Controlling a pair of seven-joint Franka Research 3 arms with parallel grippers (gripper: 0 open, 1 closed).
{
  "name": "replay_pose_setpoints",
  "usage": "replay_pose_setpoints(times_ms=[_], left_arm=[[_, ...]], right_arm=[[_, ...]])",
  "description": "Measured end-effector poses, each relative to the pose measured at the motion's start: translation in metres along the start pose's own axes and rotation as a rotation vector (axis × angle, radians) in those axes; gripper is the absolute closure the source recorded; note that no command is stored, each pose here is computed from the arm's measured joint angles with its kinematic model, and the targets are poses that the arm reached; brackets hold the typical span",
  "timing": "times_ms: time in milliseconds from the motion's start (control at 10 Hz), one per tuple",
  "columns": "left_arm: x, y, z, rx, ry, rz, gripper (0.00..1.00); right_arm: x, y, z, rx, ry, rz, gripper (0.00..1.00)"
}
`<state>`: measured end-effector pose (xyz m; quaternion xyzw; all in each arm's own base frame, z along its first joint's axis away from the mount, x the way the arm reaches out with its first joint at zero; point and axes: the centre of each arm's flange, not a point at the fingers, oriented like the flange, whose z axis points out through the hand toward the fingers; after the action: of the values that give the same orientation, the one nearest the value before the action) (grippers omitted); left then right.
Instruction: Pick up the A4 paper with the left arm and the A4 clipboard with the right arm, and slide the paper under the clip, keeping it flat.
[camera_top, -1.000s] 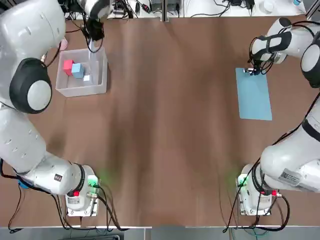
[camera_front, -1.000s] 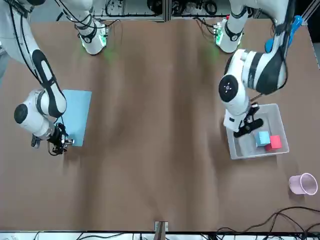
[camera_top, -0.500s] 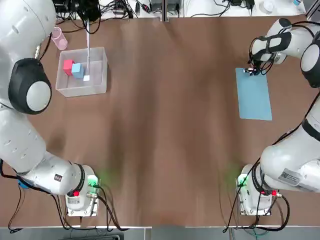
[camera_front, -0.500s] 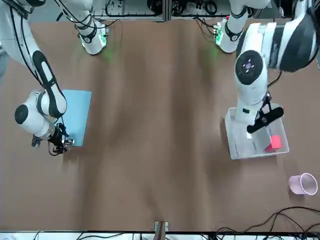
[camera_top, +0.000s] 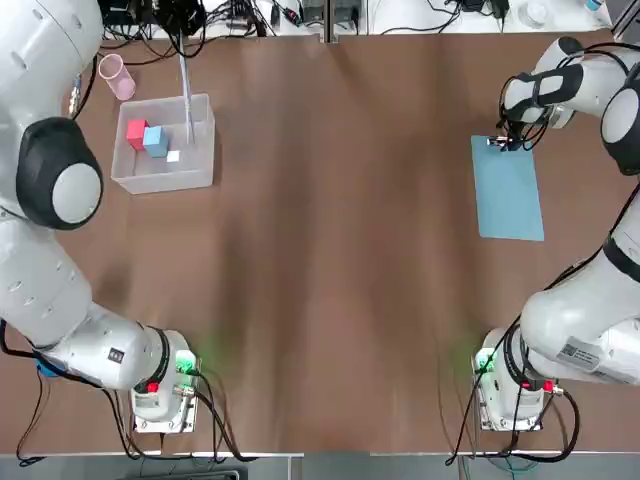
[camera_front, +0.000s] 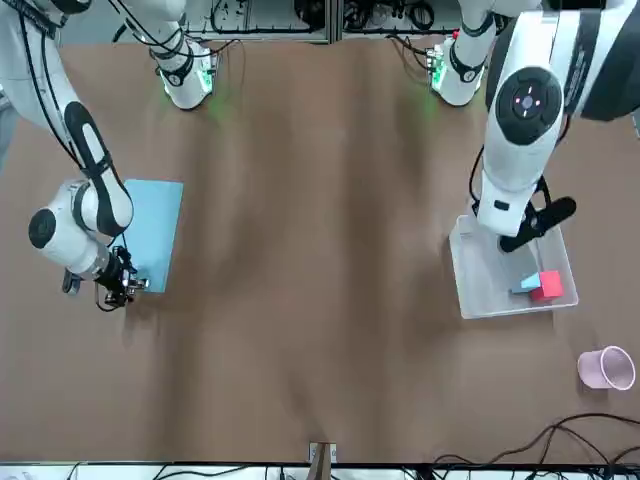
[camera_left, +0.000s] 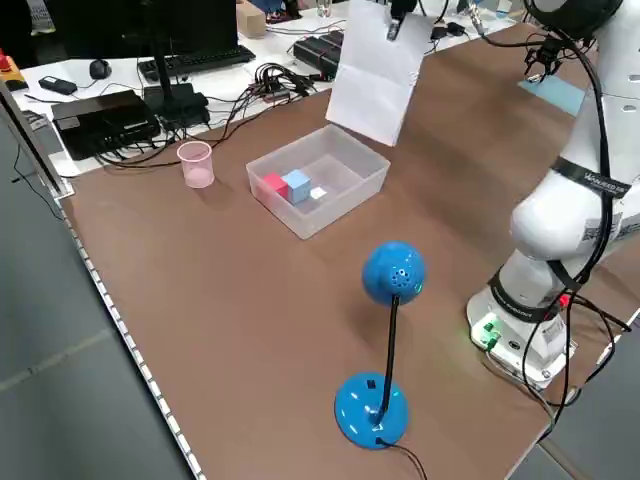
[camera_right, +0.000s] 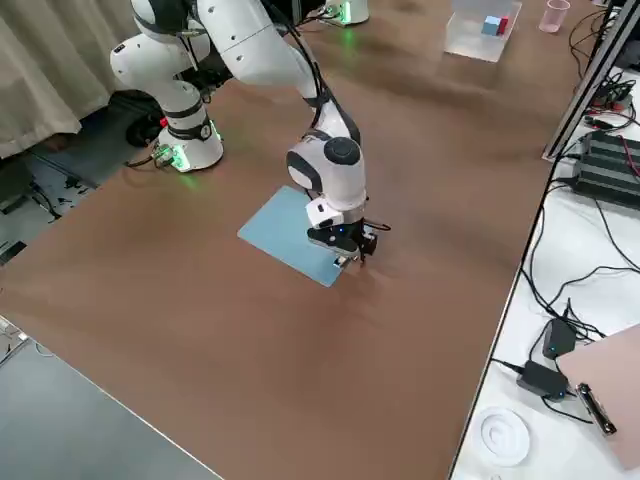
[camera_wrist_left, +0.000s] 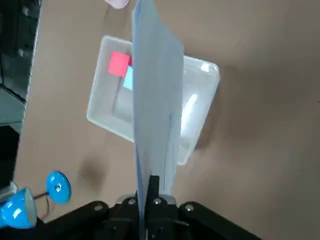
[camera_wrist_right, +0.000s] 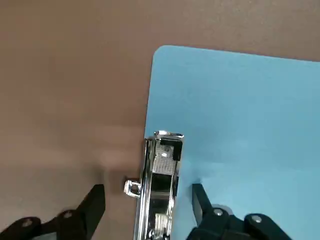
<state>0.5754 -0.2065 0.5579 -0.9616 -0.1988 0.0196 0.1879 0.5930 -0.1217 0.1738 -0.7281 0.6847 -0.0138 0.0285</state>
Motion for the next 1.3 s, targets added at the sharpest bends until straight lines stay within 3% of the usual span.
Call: replay_pose_setpoints(times_ms=[500,1100,1300], left_arm=[[-0.023,0.016,-0.014,-0.113,-0.121,-0.208,0.99],[-0.028,0.020,-0.016,-0.138,-0.172,-0.290,0.99],[-0.028,0.021,-0.016,-0.140,-0.175,-0.289,0.99]], right_arm=[[0.000,0.000,0.000,-0.003,-0.001,0.002,0.32],[-0.002,-0.002,-0.003,0.003,0.000,0.005,0.68],[-0.002,-0.002,-0.004,0.008,0.001,0.005,0.72]])
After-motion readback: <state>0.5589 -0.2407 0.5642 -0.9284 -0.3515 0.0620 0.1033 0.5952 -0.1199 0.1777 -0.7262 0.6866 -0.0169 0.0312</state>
